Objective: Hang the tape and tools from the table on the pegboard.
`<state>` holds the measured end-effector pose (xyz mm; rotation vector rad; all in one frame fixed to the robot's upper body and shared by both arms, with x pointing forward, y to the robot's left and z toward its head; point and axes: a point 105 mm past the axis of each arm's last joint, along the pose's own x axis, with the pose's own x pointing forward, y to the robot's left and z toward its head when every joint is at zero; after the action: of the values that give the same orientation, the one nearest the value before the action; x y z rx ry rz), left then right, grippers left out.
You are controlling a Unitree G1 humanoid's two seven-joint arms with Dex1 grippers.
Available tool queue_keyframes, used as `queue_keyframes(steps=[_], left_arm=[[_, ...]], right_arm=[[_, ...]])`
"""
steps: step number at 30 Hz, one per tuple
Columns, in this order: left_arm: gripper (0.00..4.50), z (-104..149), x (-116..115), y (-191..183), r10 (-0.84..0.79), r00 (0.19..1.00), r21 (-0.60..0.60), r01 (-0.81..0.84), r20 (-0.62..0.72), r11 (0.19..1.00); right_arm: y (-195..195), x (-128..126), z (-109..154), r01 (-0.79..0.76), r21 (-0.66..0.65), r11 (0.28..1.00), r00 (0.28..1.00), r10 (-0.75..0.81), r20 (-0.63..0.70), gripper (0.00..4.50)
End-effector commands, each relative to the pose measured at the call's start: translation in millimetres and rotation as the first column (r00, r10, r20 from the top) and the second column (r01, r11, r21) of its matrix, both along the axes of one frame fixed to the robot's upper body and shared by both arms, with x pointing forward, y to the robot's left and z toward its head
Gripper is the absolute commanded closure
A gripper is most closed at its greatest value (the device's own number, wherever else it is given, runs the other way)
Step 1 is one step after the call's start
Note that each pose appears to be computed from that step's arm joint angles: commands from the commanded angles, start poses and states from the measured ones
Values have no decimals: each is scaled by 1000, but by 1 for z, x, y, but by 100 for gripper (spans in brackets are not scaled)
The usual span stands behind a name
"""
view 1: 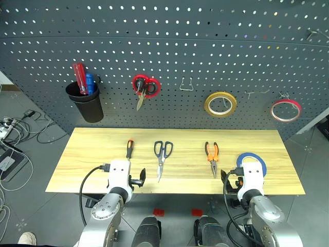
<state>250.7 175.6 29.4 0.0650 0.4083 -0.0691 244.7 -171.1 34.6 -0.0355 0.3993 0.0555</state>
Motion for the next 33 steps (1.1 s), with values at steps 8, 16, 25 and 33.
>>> queue_keyframes(steps=[8, 16, 25, 33], left_arm=[[5, 14, 2, 0, 5, 998, 2, -5, 59, 1000], [5, 11, 2, 1, 4, 999, 2, -4, 54, 1000], [5, 11, 3, -4, -41, 998, 2, 41, 48, 999], [5, 24, 28, 0, -149, 985, 49, 145, 88, 988]], right_arm=[[-5, 2, 12, 15, -14, 1000, 999, -14, 43, 0], [-4, 1, 11, 13, -15, 1000, 999, -13, 42, 0], [-7, 3, 12, -4, -24, 1000, 999, 5, 44, 0], [-24, 15, 14, -8, -61, 998, 999, 11, 40, 0]])
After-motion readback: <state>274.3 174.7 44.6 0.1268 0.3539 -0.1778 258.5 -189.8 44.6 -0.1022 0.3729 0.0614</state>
